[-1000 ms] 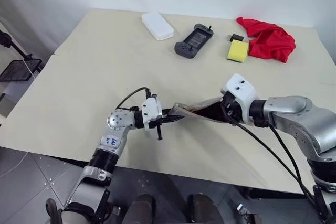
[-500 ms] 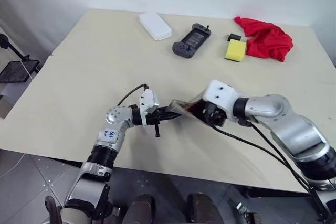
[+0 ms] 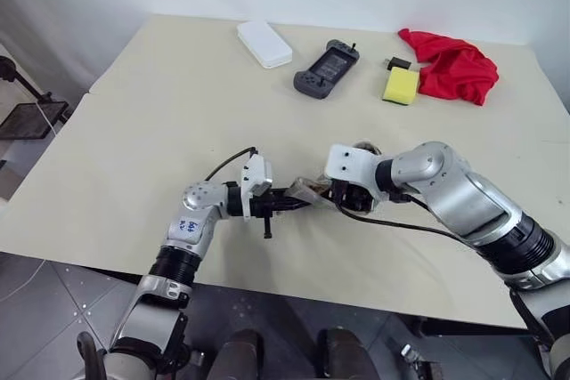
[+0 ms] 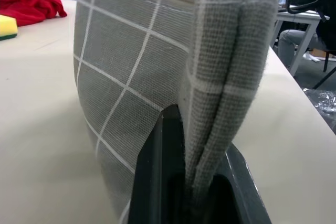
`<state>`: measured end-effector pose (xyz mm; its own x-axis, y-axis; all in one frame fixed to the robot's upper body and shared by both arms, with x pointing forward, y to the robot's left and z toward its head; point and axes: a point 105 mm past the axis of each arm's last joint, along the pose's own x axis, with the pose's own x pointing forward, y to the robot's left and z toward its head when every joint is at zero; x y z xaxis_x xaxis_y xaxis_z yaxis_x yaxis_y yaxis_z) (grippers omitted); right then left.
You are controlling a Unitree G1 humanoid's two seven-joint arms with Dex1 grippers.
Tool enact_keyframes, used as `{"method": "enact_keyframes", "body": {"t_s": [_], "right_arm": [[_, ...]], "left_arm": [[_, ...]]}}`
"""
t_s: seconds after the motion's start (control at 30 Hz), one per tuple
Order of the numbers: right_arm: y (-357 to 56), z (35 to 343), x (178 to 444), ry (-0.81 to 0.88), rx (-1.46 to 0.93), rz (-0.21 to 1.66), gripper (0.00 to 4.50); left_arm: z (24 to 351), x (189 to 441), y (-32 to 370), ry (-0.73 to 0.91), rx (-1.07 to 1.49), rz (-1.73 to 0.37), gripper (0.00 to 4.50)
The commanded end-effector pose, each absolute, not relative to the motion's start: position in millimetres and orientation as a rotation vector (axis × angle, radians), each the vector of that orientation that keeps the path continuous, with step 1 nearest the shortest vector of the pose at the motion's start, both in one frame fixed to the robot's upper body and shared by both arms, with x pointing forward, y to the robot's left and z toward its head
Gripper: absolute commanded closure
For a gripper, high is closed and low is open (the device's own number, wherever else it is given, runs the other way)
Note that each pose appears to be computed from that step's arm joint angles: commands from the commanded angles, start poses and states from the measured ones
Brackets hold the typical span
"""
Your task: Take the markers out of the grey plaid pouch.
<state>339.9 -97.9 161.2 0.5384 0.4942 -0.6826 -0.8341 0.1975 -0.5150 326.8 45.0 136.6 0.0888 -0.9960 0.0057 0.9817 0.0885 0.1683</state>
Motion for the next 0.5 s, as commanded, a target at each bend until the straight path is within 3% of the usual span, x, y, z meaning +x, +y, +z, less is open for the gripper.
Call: {"method": "enact_keyframes", "body": {"t_s": [0.03, 0.2, 0.5], "right_arm": [[-108, 147, 343, 0.464, -1.040, 0.956, 2.24], [-98, 155, 342, 0.406, -0.953, 0.981, 3.73], [-103, 187, 336, 0.201, -1.014, 0.990, 3.85]], "left_arm": [[161, 326, 45, -0.247, 0.144, -1.481, 4.50], [161, 328, 46, -0.252, 0.138, -1.465, 4.50], [170, 341, 55, -0.269, 0.078, -1.348, 4.50]]}}
